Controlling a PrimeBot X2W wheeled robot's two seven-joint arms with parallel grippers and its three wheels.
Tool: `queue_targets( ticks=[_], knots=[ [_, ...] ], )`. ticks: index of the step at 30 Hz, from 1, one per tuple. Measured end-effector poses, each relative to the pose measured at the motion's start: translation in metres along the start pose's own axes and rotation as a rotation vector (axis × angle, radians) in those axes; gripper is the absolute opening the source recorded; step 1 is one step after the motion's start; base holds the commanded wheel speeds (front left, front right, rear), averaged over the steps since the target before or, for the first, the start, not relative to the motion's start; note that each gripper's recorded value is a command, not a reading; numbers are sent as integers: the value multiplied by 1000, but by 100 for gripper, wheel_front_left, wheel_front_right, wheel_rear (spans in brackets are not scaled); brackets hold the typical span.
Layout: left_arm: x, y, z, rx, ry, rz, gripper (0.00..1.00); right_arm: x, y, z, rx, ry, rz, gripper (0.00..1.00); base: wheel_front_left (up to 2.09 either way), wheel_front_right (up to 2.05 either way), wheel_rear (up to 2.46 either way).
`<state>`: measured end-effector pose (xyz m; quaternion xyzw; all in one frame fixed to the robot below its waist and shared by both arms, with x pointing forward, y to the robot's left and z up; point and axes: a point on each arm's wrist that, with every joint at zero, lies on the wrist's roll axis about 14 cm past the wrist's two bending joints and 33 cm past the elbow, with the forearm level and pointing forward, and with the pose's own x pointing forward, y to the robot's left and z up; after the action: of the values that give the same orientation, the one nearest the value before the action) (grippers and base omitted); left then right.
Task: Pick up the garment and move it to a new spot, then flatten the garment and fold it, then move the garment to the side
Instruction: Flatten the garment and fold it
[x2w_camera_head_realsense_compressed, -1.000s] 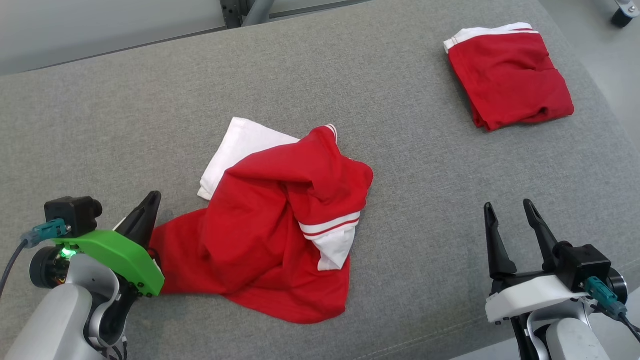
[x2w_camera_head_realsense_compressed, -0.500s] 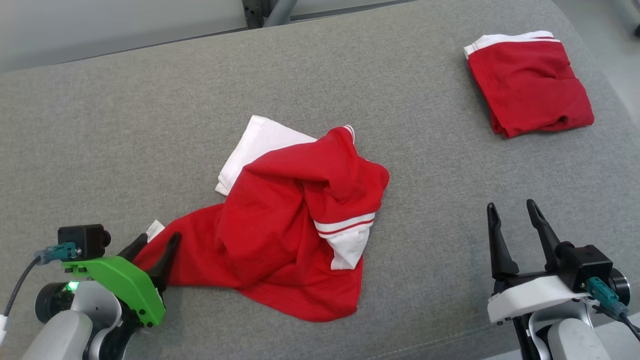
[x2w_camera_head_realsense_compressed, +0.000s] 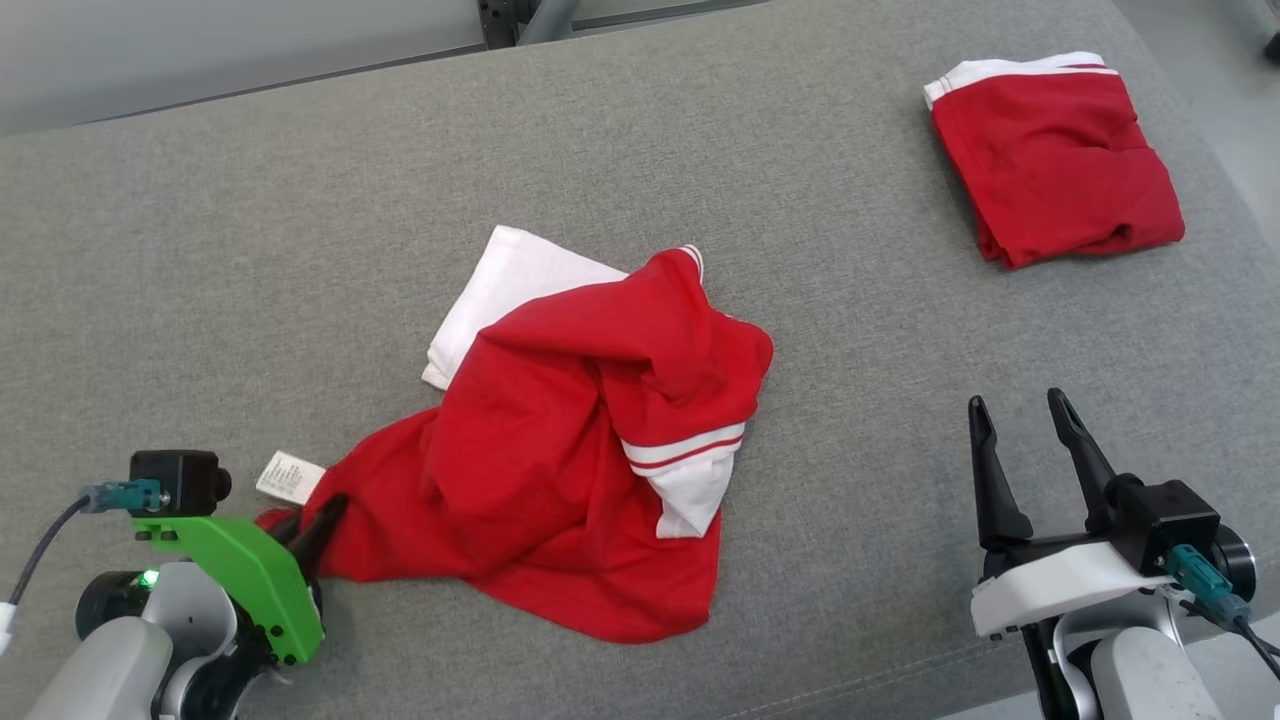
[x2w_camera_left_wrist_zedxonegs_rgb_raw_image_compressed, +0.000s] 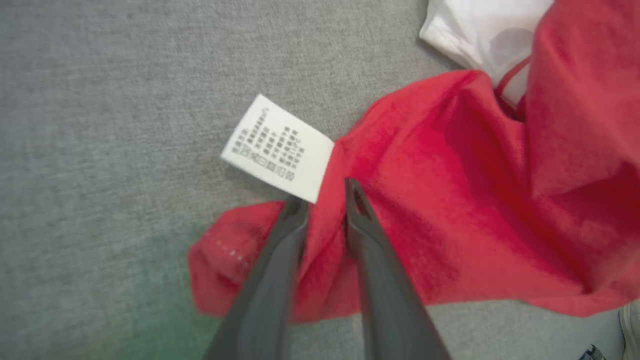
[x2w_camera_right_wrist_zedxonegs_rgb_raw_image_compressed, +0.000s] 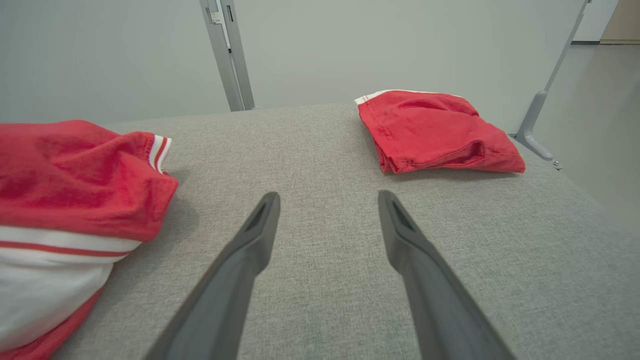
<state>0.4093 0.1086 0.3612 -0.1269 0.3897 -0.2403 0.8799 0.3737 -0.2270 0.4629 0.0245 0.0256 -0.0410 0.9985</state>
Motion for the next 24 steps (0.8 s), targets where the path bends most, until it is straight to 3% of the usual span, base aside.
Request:
queue_targets(
  ticks=[5,14,20,24],
  knots=[
    [0,-8,21,6,-76,-28,0,-3,-2,0,3,0,-8,100,0,0,0],
    [6,24,151,177,-319,116,0,9,12,-7,7,19,34,100,0,0,0],
    [10,50,203,150,-389,219,0,12,12,-15,-1,42,36,100,0,0,0],
    [18,83,232,166,-477,360,0,14,9,-25,0,72,27,100,0,0,0]
  ],
)
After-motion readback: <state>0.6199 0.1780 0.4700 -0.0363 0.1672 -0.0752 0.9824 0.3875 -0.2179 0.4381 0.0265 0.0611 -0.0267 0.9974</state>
